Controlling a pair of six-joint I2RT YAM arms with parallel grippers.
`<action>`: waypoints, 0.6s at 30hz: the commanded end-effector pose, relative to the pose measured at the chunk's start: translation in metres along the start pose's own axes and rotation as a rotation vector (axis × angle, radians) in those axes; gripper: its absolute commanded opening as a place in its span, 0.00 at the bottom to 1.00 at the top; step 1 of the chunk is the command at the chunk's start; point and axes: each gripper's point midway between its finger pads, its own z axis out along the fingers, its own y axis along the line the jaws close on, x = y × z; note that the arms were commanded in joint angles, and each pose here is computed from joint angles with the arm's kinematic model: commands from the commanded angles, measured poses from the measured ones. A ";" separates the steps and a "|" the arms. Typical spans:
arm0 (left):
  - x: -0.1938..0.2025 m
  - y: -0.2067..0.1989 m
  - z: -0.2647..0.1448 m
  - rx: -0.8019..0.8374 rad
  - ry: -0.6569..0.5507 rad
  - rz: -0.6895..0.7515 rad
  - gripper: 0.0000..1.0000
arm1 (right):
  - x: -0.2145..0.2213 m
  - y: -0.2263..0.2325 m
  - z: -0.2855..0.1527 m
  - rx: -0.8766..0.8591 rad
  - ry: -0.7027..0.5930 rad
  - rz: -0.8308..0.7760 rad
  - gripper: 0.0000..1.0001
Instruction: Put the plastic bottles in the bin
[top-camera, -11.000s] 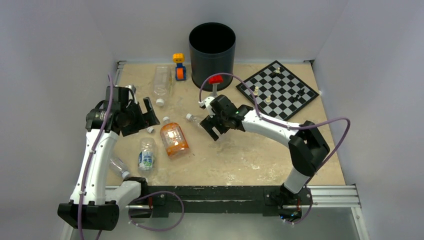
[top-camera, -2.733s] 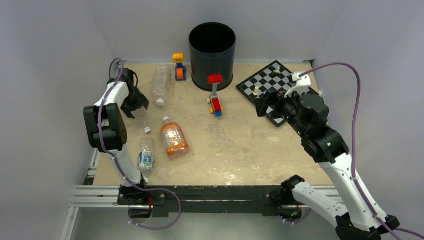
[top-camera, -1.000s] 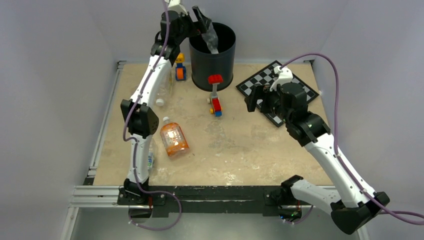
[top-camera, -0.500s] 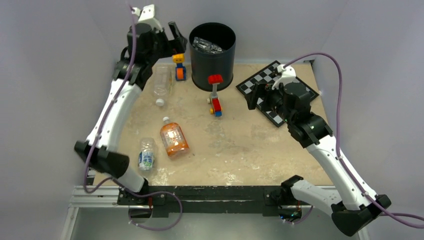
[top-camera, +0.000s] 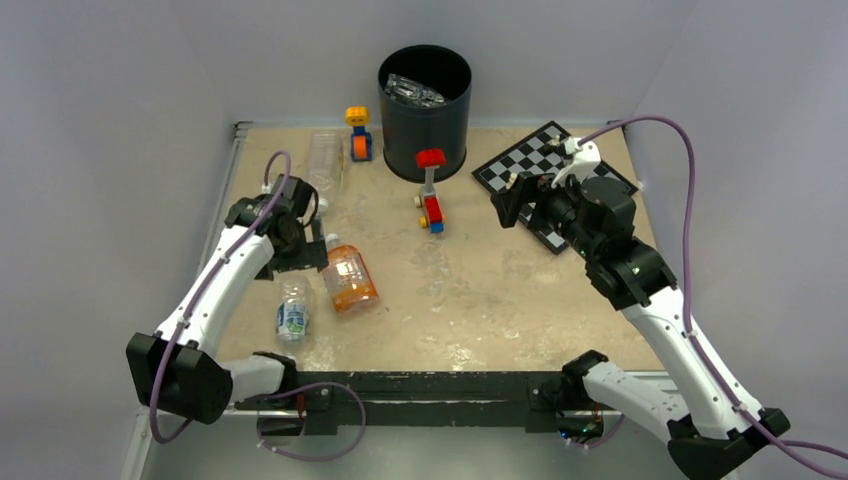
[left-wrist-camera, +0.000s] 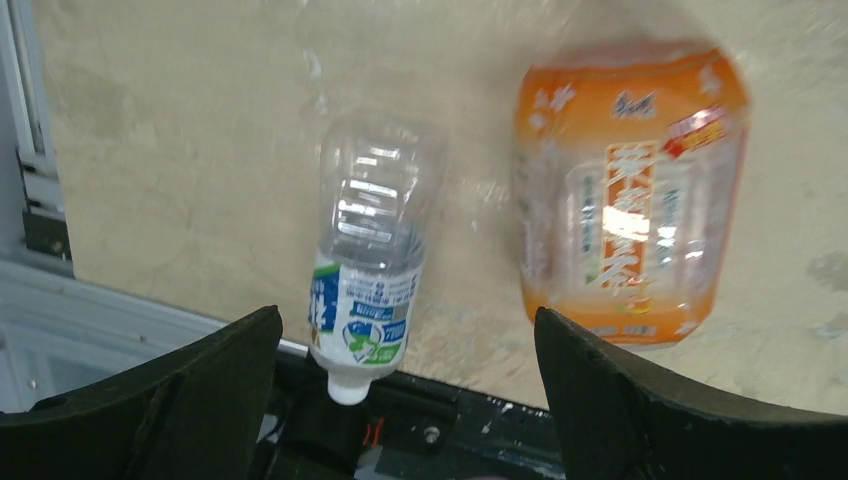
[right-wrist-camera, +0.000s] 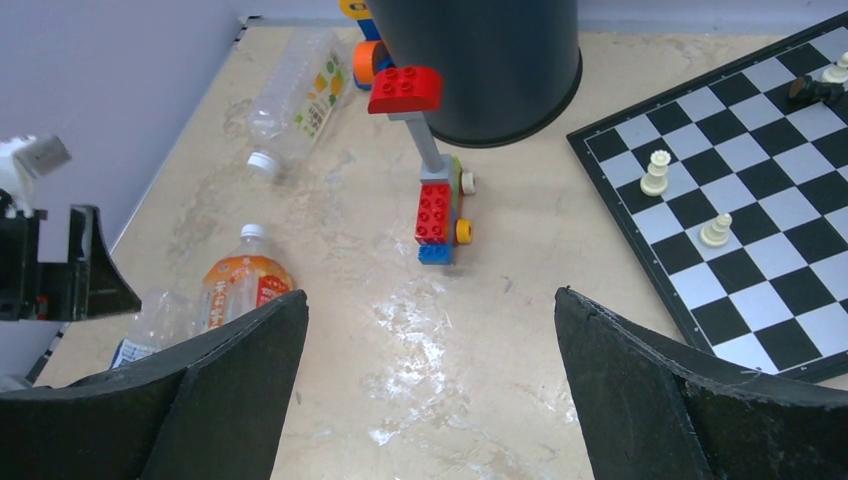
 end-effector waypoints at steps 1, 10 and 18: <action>0.041 0.010 0.000 -0.024 0.119 -0.074 1.00 | -0.006 0.012 -0.004 -0.061 -0.021 0.012 0.97; 0.067 0.026 0.038 -0.140 0.242 -0.176 1.00 | -0.006 0.006 -0.021 -0.038 -0.038 0.015 0.97; 0.076 0.026 0.084 -0.204 0.370 -0.249 1.00 | -0.007 0.002 -0.029 -0.020 -0.052 0.017 0.97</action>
